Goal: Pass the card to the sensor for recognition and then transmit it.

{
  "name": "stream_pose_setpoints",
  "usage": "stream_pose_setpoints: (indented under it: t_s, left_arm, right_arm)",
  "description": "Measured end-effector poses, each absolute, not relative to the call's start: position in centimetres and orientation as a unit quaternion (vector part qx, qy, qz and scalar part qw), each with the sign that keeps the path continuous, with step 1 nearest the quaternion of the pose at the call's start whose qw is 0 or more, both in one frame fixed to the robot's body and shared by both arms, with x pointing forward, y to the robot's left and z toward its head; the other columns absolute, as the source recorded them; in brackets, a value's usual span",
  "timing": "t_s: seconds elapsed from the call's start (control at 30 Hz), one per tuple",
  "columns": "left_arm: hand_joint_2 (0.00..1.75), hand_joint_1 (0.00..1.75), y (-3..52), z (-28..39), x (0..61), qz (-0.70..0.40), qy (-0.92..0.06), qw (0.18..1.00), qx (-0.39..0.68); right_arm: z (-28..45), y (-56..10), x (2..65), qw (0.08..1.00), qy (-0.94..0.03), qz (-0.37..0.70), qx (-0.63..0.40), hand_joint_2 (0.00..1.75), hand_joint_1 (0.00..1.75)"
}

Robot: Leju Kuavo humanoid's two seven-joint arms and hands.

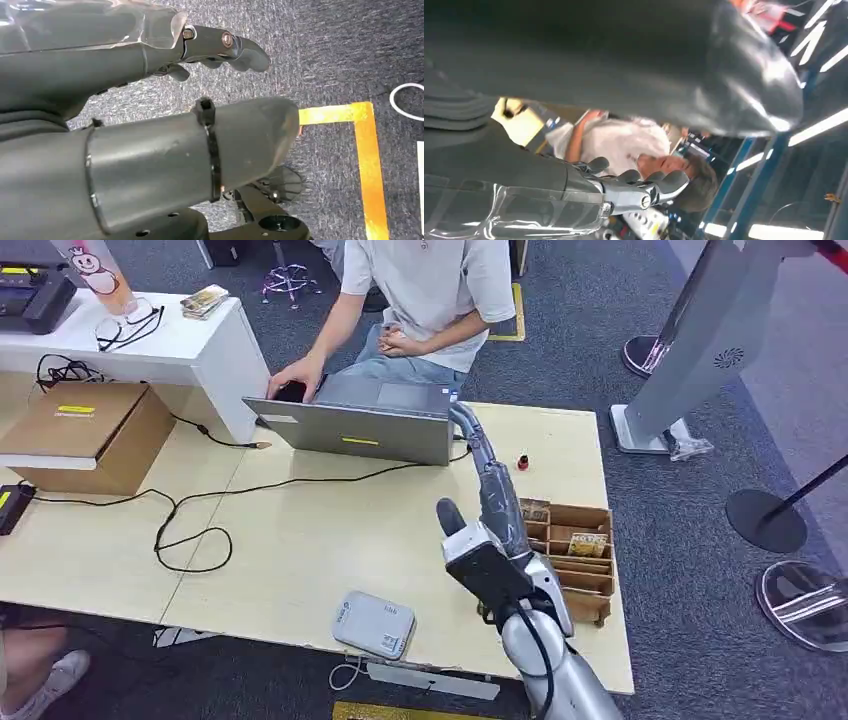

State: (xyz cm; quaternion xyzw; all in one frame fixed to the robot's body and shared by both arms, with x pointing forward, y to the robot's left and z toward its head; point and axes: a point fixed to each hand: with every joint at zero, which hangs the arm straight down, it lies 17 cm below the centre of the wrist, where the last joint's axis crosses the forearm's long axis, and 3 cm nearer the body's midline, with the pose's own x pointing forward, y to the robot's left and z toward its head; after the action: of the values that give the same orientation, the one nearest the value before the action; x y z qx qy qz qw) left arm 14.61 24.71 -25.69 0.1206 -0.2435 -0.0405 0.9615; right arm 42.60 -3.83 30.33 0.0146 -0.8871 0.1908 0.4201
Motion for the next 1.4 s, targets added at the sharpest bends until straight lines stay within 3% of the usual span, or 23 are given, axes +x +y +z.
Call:
stream_pose_setpoints:
  t_s: [0.5, 1.4]
  left_arm:
    - [0.00, 0.00, 24.8, -25.9, 13.7, -0.035, -0.238, 0.964, 0.117]
    - [0.00, 0.00, 24.8, -26.0, 13.4, -0.030, -0.240, 0.964, 0.112]
  right_arm:
    - [29.3, -7.3, 38.0, 0.423, -0.894, 0.132, 0.071, 0.00, 0.00]
    - [22.7, -10.3, 34.5, 0.486, -0.864, 0.105, 0.074, 0.00, 0.00]
